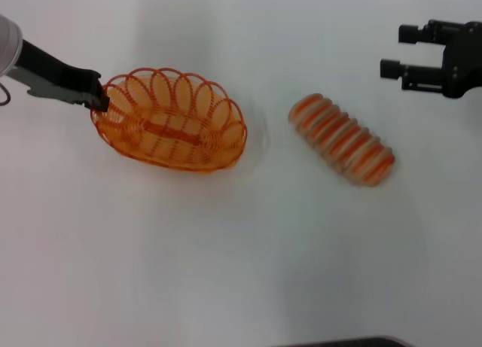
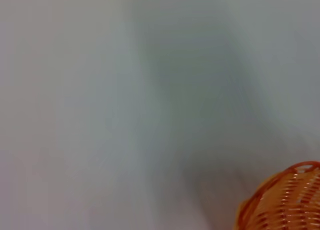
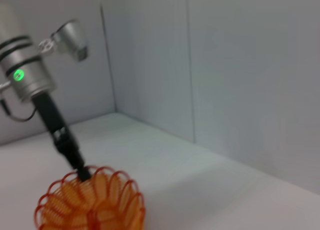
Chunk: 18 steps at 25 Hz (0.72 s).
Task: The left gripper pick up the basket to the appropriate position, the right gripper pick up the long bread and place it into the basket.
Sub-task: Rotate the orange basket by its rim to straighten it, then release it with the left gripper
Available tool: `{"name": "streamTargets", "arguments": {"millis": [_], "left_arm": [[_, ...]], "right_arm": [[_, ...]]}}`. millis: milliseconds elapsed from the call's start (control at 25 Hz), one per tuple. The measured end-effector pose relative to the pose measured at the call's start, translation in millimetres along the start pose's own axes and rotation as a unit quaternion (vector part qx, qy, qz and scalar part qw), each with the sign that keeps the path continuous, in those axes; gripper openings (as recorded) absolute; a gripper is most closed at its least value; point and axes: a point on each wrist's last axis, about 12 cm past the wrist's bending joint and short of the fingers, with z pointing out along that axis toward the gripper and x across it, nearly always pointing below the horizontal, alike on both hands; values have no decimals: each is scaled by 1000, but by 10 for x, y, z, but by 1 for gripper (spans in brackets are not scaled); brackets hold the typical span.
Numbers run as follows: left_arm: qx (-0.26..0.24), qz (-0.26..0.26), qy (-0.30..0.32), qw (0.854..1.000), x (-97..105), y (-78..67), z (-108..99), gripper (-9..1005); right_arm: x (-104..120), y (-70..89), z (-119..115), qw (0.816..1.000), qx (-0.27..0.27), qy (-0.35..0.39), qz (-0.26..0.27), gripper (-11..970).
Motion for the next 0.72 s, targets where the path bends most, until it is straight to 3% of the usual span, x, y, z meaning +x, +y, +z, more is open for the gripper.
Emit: {"name": "streamTargets", "arguments": {"millis": [400,720], "left_arm": [[44,-86,-55,994,281,98,121,62],[57,-101,-71,991,381,95,275,63]], "right_arm": [[9,-74,-59,998,47,-27,19,748],[19,-75,-73,998,52,-31,22,748]]}}
